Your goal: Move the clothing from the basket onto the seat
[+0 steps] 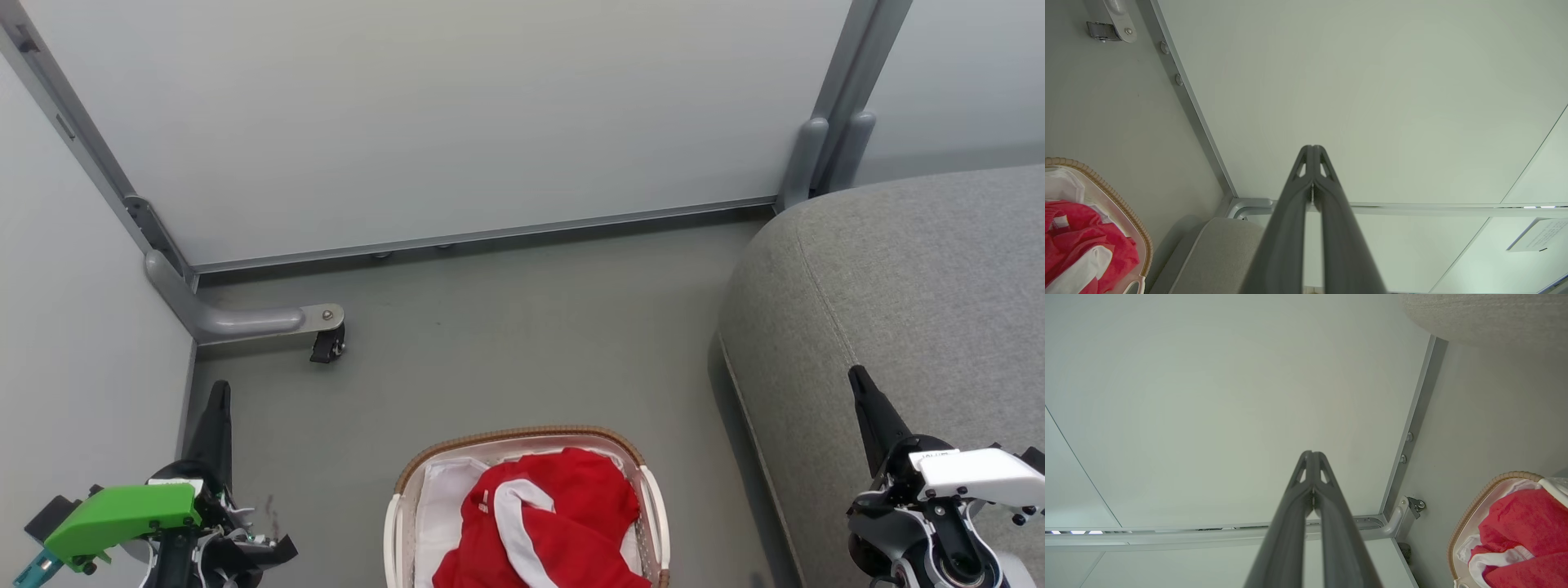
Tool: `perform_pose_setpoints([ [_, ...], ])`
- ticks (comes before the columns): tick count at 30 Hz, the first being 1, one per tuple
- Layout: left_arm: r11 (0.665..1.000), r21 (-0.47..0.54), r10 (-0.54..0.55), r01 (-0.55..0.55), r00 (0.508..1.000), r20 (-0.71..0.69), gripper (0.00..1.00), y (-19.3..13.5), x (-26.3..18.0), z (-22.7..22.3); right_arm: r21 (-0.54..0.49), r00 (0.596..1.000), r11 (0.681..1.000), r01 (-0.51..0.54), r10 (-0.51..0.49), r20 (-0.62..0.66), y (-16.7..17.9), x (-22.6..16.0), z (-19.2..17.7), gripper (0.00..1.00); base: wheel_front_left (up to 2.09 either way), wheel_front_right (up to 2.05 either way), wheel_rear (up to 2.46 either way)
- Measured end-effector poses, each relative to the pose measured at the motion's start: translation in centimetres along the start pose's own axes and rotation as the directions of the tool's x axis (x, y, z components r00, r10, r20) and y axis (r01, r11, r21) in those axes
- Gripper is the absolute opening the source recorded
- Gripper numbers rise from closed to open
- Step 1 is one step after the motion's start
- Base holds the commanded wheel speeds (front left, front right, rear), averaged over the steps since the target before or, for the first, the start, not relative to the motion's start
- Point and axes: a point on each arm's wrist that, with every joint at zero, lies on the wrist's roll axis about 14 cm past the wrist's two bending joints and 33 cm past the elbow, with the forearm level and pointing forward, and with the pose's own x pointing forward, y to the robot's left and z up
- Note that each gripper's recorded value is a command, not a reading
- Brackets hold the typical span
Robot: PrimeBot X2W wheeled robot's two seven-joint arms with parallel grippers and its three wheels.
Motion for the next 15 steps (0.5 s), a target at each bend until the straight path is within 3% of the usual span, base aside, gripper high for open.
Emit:
perform_pose_setpoints([
  [4, 1.0, 0.0, 0.0, 0.0, 1.0, 0.0, 0.0, 0.0, 0.0, 0.0, 0.0, 1.0, 1.0, 0.0, 0.0, 0.0, 0.0, 0.0, 0.0, 0.0, 0.0, 0.0, 0.0],
  [5, 1.0, 0.0, 0.0, 0.0, 1.0, 0.0, 1.0, 0.0, 0.0, 0.0, 0.0, 1.0, 1.0, 0.0, 0.0, 0.0, 0.0, 0.0, 0.0, 1.0, 0.0, 0.0, 0.0],
  [6, 1.0, -0.002, 0.011, -0.011, 1.0, 0.0, 1.0, 0.3, -0.1, 0.0, 0.003, 1.0, 1.0, 0.01, -0.01, 0.0, -0.3, -0.1, -0.1, 1.0, 0.0, 0.0, 0.0],
  [7, 1.0, -0.005, 0.028, -0.028, 1.0, 0.0, 0.0, 0.9, -0.3, -0.1, 0.007, 1.0, 1.0, 0.026, -0.026, 0.0, -0.9, -0.3, -0.1, 0.0, 0.0, 0.0, 0.0],
  [8, 0.999, -0.008, 0.048, -0.048, 0.999, 0.0, 1.0, 1.6, -0.6, -0.2, 0.012, 0.999, 0.999, 0.044, -0.044, 0.0, -1.5, -0.6, -0.2, 1.0, 0.0, 0.0, 0.0],
  [15, 0.994, -0.008, 0.109, -0.109, 0.994, -0.007, 1.0, 3.6, -1.6, -0.8, 0.019, 0.995, 0.995, 0.099, -0.099, 0.012, -3.4, -1.4, -0.4, 1.0, 0.0, 0.0, 0.0],
])
